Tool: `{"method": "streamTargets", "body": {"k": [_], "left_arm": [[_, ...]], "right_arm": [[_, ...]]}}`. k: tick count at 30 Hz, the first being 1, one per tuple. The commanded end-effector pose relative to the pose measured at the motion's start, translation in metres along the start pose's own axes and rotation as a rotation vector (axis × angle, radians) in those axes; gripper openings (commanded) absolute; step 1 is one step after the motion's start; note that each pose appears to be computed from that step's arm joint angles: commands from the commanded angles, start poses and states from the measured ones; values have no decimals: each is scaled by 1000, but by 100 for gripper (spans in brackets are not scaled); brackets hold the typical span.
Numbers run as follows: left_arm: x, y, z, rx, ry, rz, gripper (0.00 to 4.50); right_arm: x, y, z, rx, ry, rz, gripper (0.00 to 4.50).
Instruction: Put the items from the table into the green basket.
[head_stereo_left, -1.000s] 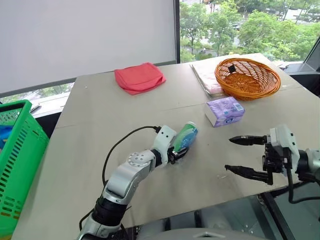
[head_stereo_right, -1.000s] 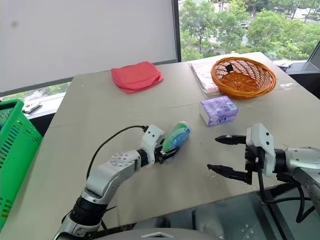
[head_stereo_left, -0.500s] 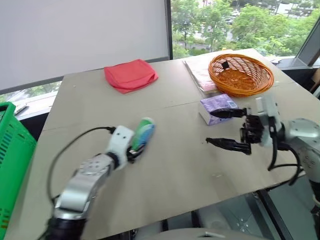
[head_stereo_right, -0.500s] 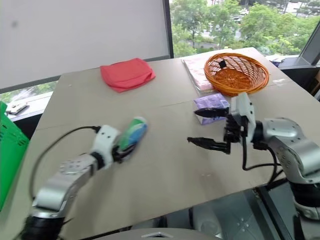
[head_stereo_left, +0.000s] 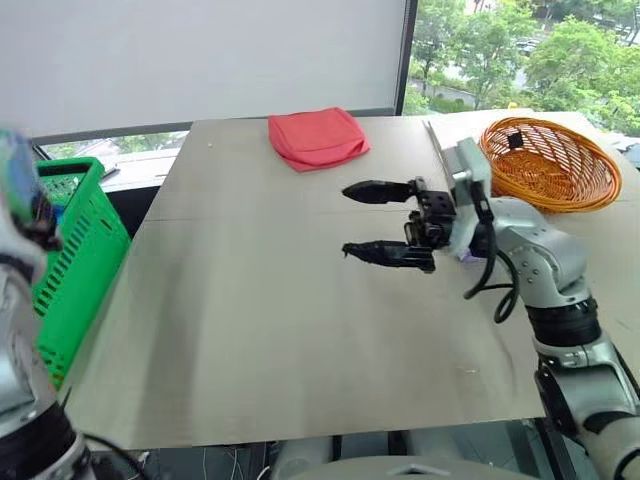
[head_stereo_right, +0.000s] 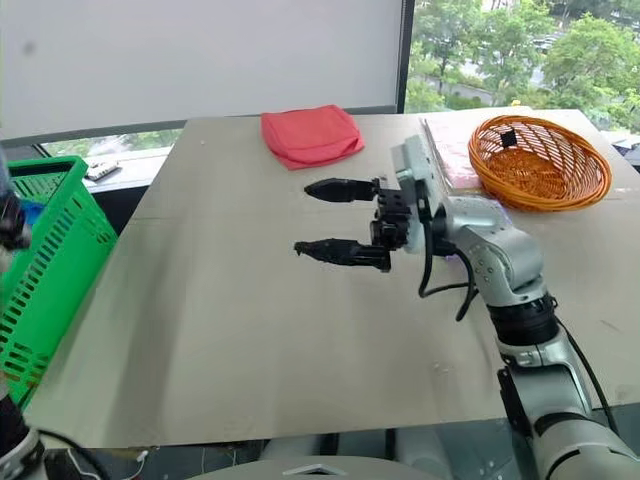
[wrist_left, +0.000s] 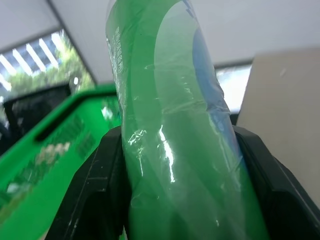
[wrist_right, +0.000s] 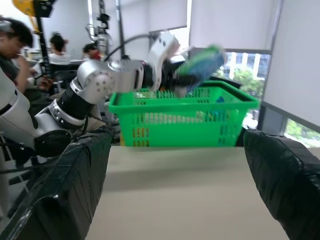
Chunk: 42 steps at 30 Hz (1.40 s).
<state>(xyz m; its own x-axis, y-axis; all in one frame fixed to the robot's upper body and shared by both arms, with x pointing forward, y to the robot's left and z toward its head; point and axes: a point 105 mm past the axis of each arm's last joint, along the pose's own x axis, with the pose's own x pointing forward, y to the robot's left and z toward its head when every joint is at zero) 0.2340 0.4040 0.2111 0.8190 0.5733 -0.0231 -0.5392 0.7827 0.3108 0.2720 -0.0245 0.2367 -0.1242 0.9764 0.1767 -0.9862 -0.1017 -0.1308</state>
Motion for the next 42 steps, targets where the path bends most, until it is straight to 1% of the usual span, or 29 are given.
{"method": "streamTargets", "body": {"k": [1,5,8,10,12,13,15,16,18,20,22,24,27,29,31,33,35,39,42], "left_arm": [[-2,19,8,11,-55,61,220],[4,25,1,16,-47,88,220],[7,44,6,19,-75,198,367],[7,57,8,12,-85,262,446],[8,62,7,17,-84,280,446],[10,60,6,15,-86,261,446],[15,45,9,-4,-109,192,446],[17,34,14,-20,-137,138,446],[19,1,27,-54,-198,-12,446],[15,-39,35,-50,-237,-202,446],[6,-78,38,-37,-266,-390,446],[-6,-120,37,-65,-274,-582,446],[-28,-186,31,-163,-221,-886,446],[-38,-221,30,-152,-209,-1027,446],[-37,-252,33,-142,-206,-1094,446],[-44,-286,45,-170,-222,-1193,446],[-48,-315,50,-155,-230,-1271,446],[-58,-367,56,-140,-227,-1401,446],[-61,-390,66,-135,-239,-1432,446]], "right_arm": [[5,0,12,-65,-23,23,450],[5,0,10,-66,-27,5,450],[1,-1,9,-71,-22,-19,450],[-2,-3,8,-78,-20,-34,450],[-3,-4,9,-81,-23,-45,450],[-3,-4,9,-85,-23,-49,450],[-4,-5,9,-89,-22,-59,450],[-5,-6,8,-92,-17,-67,450],[-10,-9,5,-99,2,-98,450],[-22,-15,-2,-99,35,-162,450],[-39,-21,-14,-105,108,-246,450],[-62,-26,-27,-95,197,-337,450],[-99,-30,-35,-102,292,-485,450],[-116,-25,-39,-98,342,-540,450],[-134,-22,-43,-92,371,-627,450],[-155,-19,-49,-112,437,-731,450],[-169,-12,-54,-114,483,-786,450],[-176,-4,-54,-127,499,-877,450],[-175,-11,-53,-208,527,-950,450]]}}
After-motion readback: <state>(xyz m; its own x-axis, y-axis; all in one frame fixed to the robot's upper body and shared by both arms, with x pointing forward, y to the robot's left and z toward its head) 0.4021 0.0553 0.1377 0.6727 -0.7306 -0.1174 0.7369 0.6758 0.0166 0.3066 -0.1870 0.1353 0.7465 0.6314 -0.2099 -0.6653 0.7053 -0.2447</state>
